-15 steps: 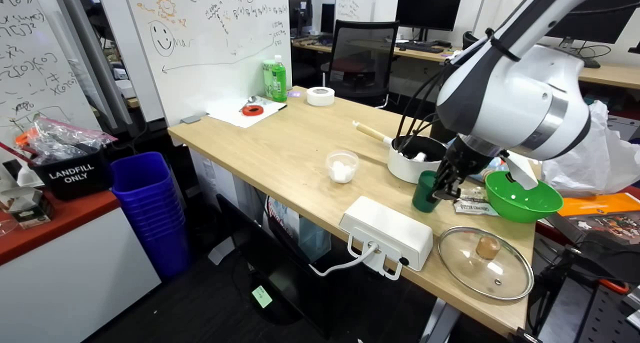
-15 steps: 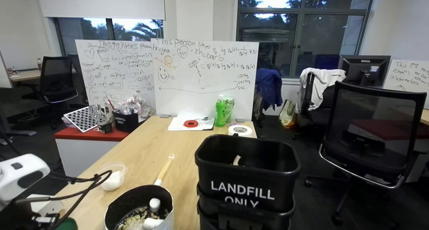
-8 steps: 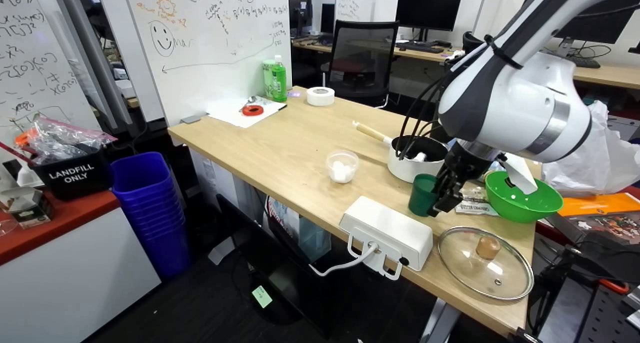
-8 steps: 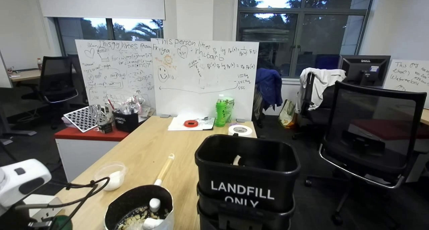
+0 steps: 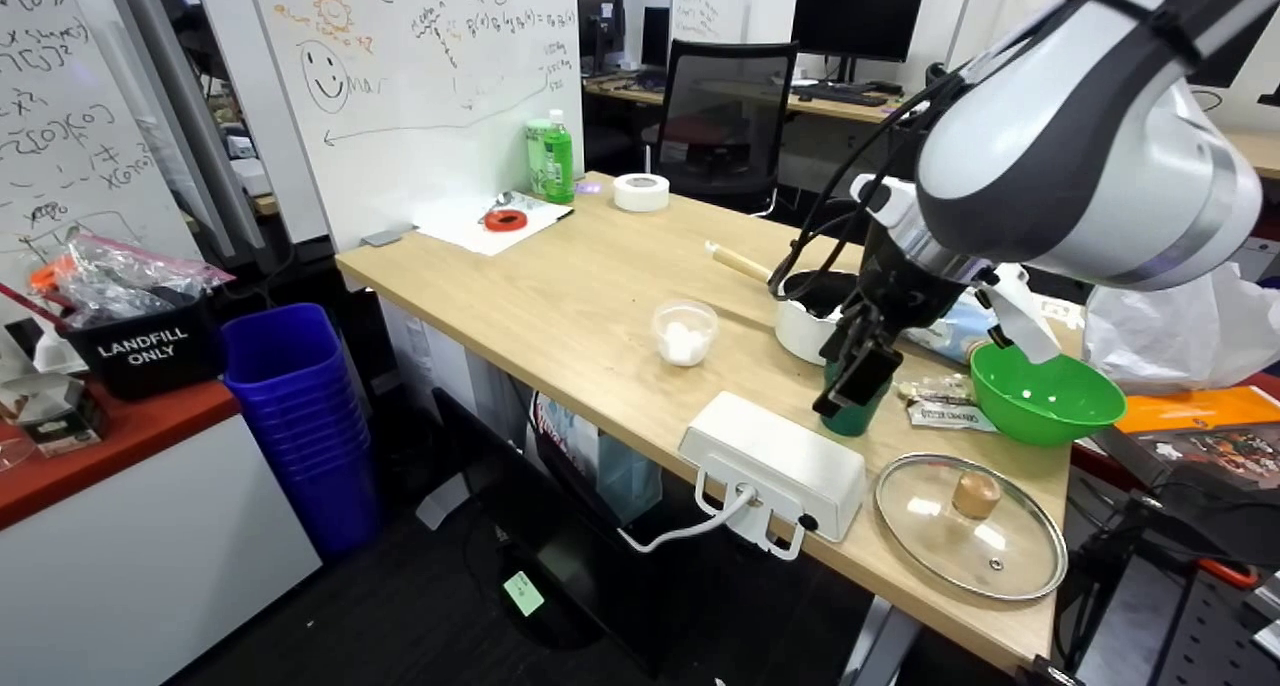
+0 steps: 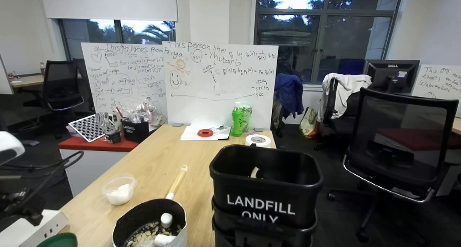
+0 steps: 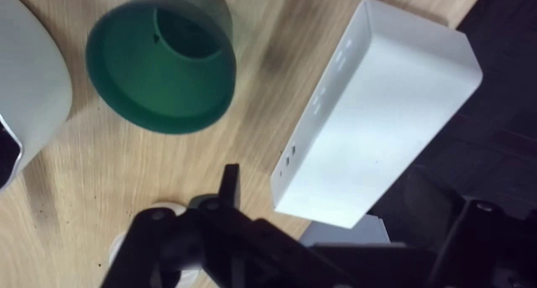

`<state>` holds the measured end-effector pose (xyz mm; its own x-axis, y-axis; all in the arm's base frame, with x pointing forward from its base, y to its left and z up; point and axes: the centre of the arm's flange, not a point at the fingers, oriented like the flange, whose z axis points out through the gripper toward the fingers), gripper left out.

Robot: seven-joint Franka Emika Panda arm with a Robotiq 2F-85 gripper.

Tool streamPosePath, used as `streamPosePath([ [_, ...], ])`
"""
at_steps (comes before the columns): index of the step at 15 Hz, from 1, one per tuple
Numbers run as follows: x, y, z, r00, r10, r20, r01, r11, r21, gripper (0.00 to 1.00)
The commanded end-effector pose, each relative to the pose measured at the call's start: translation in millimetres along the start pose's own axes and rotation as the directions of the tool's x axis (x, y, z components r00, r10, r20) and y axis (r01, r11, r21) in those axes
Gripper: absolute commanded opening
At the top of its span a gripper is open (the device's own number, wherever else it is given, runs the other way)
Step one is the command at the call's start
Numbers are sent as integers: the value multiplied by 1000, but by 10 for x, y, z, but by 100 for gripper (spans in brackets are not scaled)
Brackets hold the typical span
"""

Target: Pour the contents of the cup into the pot

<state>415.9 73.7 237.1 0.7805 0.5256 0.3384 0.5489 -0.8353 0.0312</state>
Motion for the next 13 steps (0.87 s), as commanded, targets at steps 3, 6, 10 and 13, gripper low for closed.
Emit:
streamPosePath([
  [3, 144, -2, -212, 999, 19, -40, -20, 1000, -9, 100],
  [6, 154, 0, -243, 999, 23, -46, -23, 1000, -8, 100],
  [10, 146, -6, -224, 999, 22, -41, -22, 1000, -7, 100],
  [13, 146, -6, -224, 999, 22, -41, -22, 1000, -7, 100],
])
